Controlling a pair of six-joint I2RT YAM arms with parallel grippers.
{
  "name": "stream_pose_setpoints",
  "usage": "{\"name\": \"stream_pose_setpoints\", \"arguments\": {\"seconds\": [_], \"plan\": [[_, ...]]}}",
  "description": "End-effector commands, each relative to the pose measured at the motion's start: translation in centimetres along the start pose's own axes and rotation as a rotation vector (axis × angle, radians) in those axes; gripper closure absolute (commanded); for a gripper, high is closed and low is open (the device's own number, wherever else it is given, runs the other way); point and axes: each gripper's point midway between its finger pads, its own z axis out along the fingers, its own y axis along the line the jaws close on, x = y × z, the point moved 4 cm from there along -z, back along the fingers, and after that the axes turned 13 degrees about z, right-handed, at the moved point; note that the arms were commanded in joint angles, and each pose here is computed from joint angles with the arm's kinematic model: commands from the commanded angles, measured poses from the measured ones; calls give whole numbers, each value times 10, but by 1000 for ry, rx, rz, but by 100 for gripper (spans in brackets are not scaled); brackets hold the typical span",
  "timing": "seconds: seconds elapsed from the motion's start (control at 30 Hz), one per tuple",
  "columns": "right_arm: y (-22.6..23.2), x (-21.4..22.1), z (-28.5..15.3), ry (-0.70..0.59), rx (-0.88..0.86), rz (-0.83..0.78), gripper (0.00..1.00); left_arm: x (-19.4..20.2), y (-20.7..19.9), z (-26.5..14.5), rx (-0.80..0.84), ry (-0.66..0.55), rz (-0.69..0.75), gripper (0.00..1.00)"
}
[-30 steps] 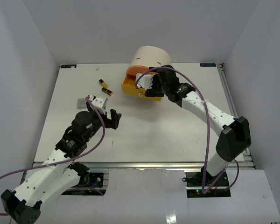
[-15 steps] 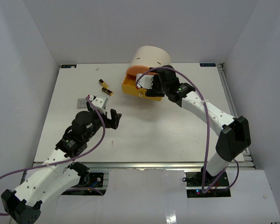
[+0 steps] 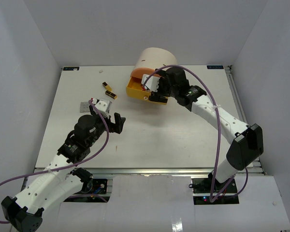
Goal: Organize the makeup
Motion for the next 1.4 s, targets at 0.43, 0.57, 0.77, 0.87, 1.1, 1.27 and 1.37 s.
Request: {"name": "stream_pose_setpoints", "arguments": {"seconds": [0.43,0.57,0.77,0.87,1.1,1.27,1.37], "plan": [[-11,9,26,22,14,65,2,3,0,0,4,1,-8,2],[-14,9,25,17,23,73,1,3,0,0,4,2,-7,2],[-18,3,17,-11,36,78,1,3,0,1,7,3,-7,2],[-19,1,15,-19,40,77,1,3,0,1,9,3,-7,2],[-22,-3,11,-34,51,80,1,4,0,1,8,8,-8,2],[-25,-9,4,-56,57,83,1,4,0,2,13,8,-7,2],[-27,-11,2,-60,62,83,1,4,0,2,12,7,-8,2]]}}
